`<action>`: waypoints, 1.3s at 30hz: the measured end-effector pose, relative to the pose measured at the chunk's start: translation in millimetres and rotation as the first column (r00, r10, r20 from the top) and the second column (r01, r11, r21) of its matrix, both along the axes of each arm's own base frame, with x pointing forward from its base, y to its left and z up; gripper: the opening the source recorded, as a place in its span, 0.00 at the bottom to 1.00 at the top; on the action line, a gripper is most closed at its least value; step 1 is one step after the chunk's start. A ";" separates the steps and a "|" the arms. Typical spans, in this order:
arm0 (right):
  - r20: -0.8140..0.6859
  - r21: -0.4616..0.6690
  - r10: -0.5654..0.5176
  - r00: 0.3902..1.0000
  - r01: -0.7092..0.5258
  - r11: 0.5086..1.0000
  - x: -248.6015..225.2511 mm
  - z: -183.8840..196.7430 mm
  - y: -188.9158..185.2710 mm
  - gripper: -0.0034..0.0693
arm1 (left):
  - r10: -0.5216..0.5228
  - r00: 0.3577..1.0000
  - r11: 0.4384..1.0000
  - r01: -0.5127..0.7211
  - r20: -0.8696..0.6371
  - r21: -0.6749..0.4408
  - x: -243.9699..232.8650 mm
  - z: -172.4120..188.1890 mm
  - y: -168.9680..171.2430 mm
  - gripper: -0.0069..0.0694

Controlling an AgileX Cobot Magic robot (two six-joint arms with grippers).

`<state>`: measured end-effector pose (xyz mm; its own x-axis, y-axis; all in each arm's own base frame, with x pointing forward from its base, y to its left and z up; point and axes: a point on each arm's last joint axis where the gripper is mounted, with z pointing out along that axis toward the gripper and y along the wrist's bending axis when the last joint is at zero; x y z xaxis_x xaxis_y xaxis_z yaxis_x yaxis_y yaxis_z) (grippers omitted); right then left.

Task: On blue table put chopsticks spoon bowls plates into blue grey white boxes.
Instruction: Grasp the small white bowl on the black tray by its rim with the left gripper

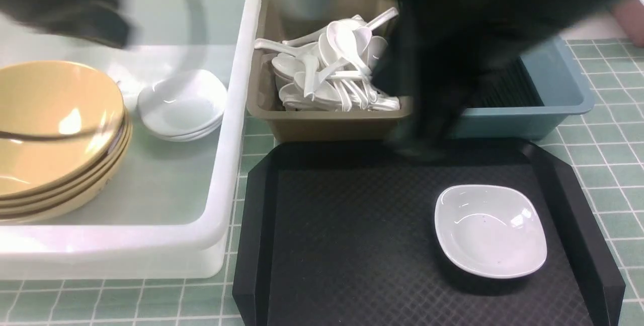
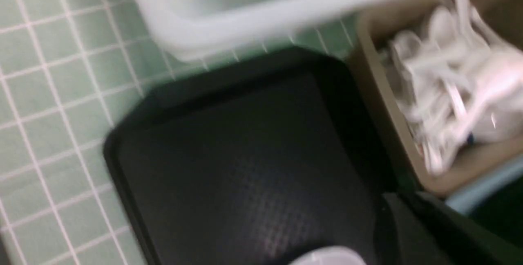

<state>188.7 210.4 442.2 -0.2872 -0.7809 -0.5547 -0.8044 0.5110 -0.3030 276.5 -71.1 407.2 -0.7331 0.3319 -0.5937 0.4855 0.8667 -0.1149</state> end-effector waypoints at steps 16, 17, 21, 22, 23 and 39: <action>-0.079 0.015 -0.349 0.934 0.352 0.936 -74.6 -59.8 -145.4 0.11 | -0.520 0.848 0.845 0.528 -0.102 0.086 -4.5 -100.1 -218.2 0.10; -0.075 0.023 -0.349 0.934 0.351 0.936 -78.3 -60.9 -148.2 0.11 | -0.519 0.847 0.840 0.531 -0.117 0.117 -5.6 -106.6 -227.9 0.10; -0.057 0.052 -0.347 0.936 0.350 0.935 -91.3 -61.9 -158.0 0.11 | -0.469 0.867 0.834 0.497 -0.168 0.240 1.7 -135.1 -263.6 0.16; -0.057 0.053 -0.347 0.936 0.350 0.935 -92.8 -62.0 -159.1 0.11 | -0.458 0.870 0.833 0.491 -0.180 0.254 4.7 -143.1 -270.3 0.19; -0.054 0.057 -0.348 0.936 0.350 0.935 -93.7 -61.6 -159.8 0.11 | -0.445 0.875 0.837 0.482 -0.189 0.260 8.0 -148.7 -276.9 0.21; -0.063 0.046 -0.347 0.936 0.350 0.935 -93.3 -65.9 -159.4 0.11 | -0.308 0.930 0.909 0.350 -0.199 0.227 49.6 -210.8 -308.7 0.62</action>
<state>95.4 51.1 376.3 -0.5661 -0.5949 -0.5707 -0.5864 0.7771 -0.2284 326.1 -379.8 196.4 -0.6320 0.6943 -0.3442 0.7418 0.6706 -0.0094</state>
